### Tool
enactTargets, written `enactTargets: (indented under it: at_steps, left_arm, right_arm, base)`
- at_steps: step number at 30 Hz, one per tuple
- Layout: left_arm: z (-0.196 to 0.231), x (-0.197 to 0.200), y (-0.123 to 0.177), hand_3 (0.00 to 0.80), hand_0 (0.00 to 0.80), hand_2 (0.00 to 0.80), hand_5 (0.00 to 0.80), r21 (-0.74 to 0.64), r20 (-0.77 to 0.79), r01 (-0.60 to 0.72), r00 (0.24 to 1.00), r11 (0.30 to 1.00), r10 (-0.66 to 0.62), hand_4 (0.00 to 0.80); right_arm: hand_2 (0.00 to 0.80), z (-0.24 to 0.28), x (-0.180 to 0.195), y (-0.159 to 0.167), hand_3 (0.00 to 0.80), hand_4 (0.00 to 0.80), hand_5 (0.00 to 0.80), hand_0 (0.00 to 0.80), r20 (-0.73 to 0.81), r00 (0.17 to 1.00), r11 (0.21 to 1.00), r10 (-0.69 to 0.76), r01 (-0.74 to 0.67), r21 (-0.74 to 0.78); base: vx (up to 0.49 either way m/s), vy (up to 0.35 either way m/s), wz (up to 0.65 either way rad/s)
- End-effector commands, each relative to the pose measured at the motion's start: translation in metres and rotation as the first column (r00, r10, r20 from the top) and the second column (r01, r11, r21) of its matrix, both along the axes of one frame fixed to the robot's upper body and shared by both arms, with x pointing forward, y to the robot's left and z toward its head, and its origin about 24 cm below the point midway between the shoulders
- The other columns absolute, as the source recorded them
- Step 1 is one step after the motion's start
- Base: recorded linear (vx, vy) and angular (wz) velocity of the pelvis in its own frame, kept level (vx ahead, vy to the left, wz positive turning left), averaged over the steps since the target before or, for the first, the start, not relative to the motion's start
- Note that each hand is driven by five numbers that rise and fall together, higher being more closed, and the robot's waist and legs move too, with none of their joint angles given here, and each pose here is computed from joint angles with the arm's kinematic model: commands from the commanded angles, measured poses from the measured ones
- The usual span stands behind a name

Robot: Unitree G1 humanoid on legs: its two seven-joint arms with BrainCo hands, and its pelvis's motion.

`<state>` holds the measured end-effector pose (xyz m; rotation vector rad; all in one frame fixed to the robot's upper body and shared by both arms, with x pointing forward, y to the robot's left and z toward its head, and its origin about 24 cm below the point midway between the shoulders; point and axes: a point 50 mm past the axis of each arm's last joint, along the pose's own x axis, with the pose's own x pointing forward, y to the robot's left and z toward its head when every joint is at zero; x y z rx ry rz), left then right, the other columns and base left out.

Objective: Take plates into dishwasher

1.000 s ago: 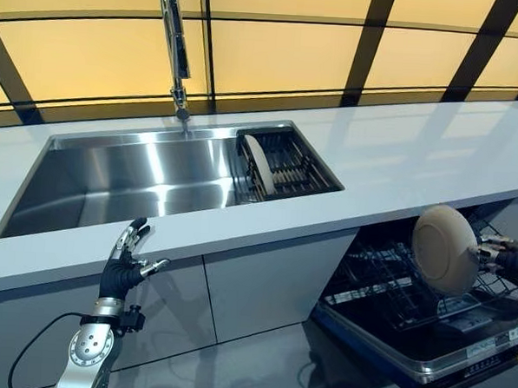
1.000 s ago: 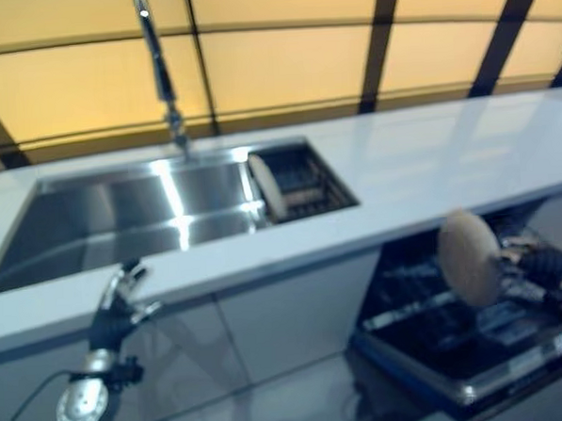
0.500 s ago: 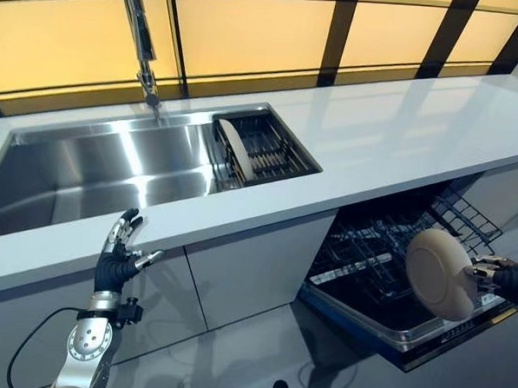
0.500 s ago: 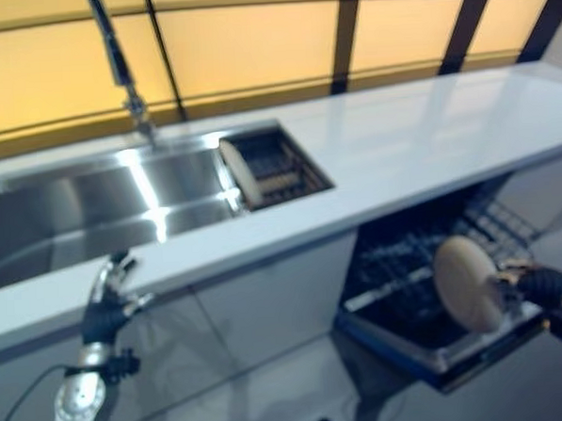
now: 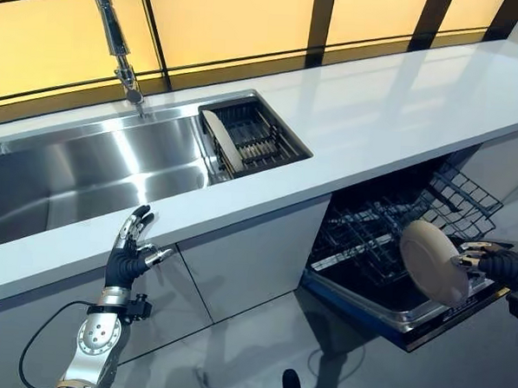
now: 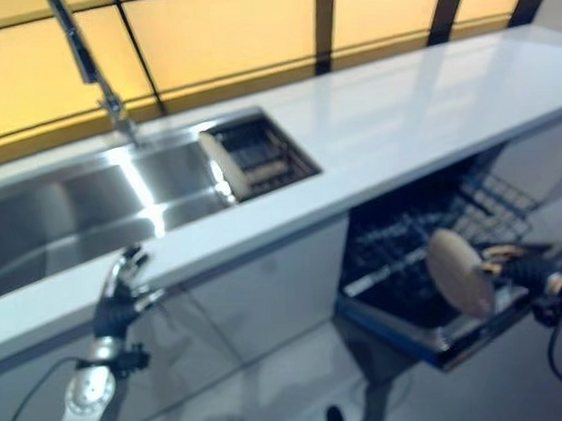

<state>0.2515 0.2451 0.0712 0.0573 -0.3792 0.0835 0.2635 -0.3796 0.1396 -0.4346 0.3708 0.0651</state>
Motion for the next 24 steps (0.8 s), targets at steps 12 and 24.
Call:
enactTargets:
  at_steps: [12, 24]
  left_arm:
    - [0.009, 0.026, -0.006, 0.000, 0.000, 0.000, 0.000, -0.028, 0.021, -0.010, 1.000, 1.000, 0.010, 0.000]
    - [0.015, 0.030, -0.014, 0.000, 0.000, 0.000, 0.000, -0.022, 0.045, 0.007, 0.999, 1.000, -0.006, 0.000]
  right_arm:
    - [0.800, 0.036, 0.047, 0.058, 0.800, 0.800, 0.800, 0.800, 0.199, 0.964, 0.984, 0.175, -0.164, -0.067]
    - [0.800, 0.040, 0.060, 0.065, 0.800, 0.800, 0.800, 0.800, 0.178, 0.967, 0.980, 0.181, -0.163, -0.111]
  base:
    - [-0.001, 0.006, 0.03]
    - [0.000, -0.008, 0.00]
